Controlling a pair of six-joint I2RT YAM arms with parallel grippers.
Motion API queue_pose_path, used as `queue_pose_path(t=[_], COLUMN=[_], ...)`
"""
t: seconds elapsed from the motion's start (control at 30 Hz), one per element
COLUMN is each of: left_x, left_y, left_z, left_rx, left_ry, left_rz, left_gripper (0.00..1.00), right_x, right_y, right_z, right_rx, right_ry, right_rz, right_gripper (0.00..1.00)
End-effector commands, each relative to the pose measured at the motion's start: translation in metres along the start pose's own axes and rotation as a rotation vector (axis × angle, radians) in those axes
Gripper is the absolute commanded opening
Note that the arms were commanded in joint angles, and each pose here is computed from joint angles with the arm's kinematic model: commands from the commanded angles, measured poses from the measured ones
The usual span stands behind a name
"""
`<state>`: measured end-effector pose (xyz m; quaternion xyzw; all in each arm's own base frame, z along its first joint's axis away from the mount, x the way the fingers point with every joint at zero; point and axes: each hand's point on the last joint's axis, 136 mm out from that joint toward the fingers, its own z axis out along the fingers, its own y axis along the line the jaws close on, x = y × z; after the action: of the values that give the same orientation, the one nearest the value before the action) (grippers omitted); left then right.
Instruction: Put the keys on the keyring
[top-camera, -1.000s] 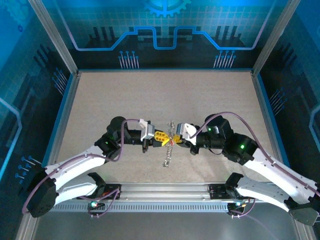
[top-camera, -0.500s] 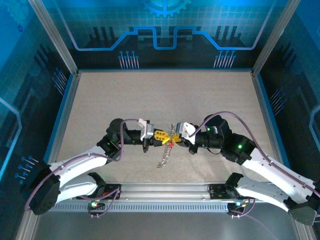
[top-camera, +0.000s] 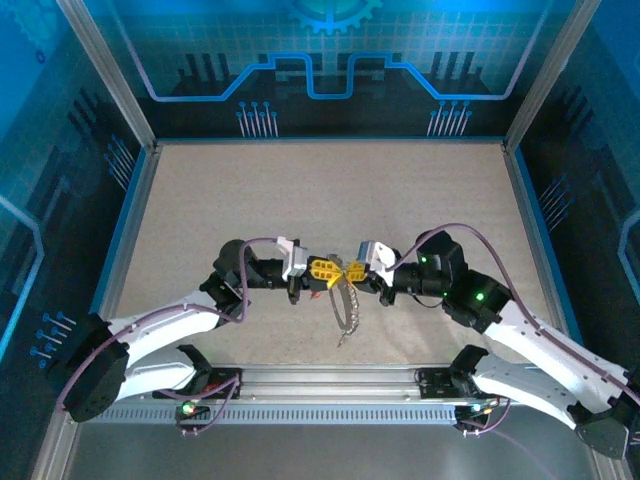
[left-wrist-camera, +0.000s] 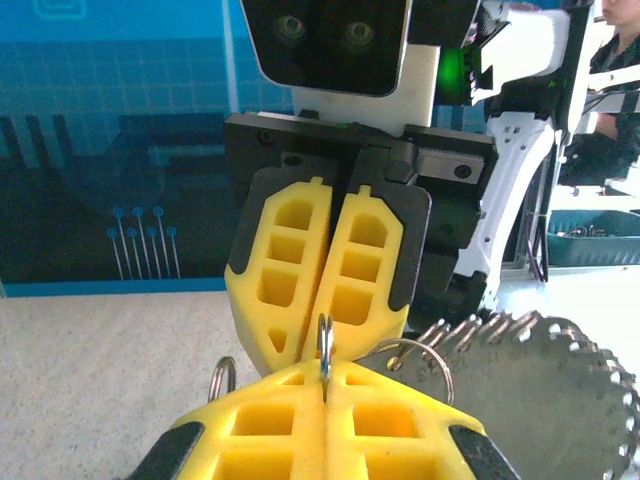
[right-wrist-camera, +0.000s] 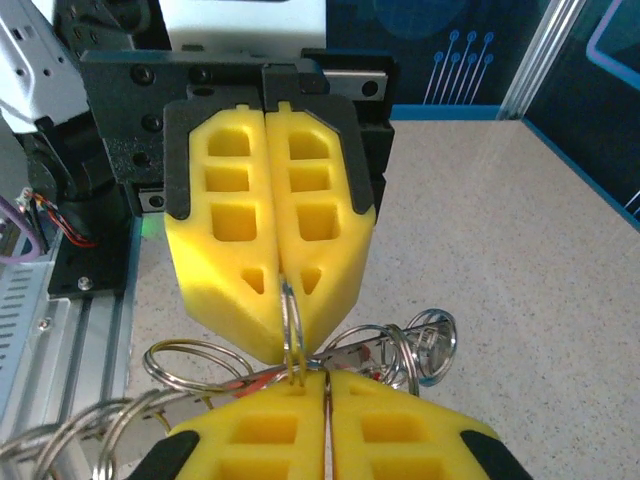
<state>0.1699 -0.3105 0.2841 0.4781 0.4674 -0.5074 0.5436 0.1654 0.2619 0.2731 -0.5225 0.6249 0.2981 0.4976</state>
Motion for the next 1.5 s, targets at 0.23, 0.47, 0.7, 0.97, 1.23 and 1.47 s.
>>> queue_pose_path(t=[0.23,0.47,0.7,0.97,1.23,1.47], left_x=[-0.026,-0.031,-0.034,-0.036,-0.035,-0.035], left_y=[-0.006,-0.004,-0.002,-0.001,0.0,0.004], left_z=[0.001,0.001,0.002,0.003,0.005,0.006], left_rx=[0.02,0.025,0.034,0.034,0.04,0.036], left_ry=[-0.091,-0.122,-0.161,-0.182,-0.195,-0.218], left_rz=[0.076,0.062,0.042,0.044,0.038,0.028], left_gripper=[0.0,0.0,0.0,0.0,0.0,0.0], right_x=[-0.005,-0.006,-0.017,-0.003,0.007,0.002], right_y=[0.007,0.017,0.014,0.009,0.016,0.013], right_z=[-0.028,-0.031,-0.028,-0.017,-0.018,-0.014], right_rx=[0.016,-0.021,-0.007,-0.004,0.009,0.068], right_ry=[-0.038,-0.068,-0.116,-0.073,-0.101,-0.181], right_rz=[-0.048,-0.059,-0.074,-0.027,0.011,0.033], right_gripper=[0.19,0.21,0.22,0.31,0.27,0.3])
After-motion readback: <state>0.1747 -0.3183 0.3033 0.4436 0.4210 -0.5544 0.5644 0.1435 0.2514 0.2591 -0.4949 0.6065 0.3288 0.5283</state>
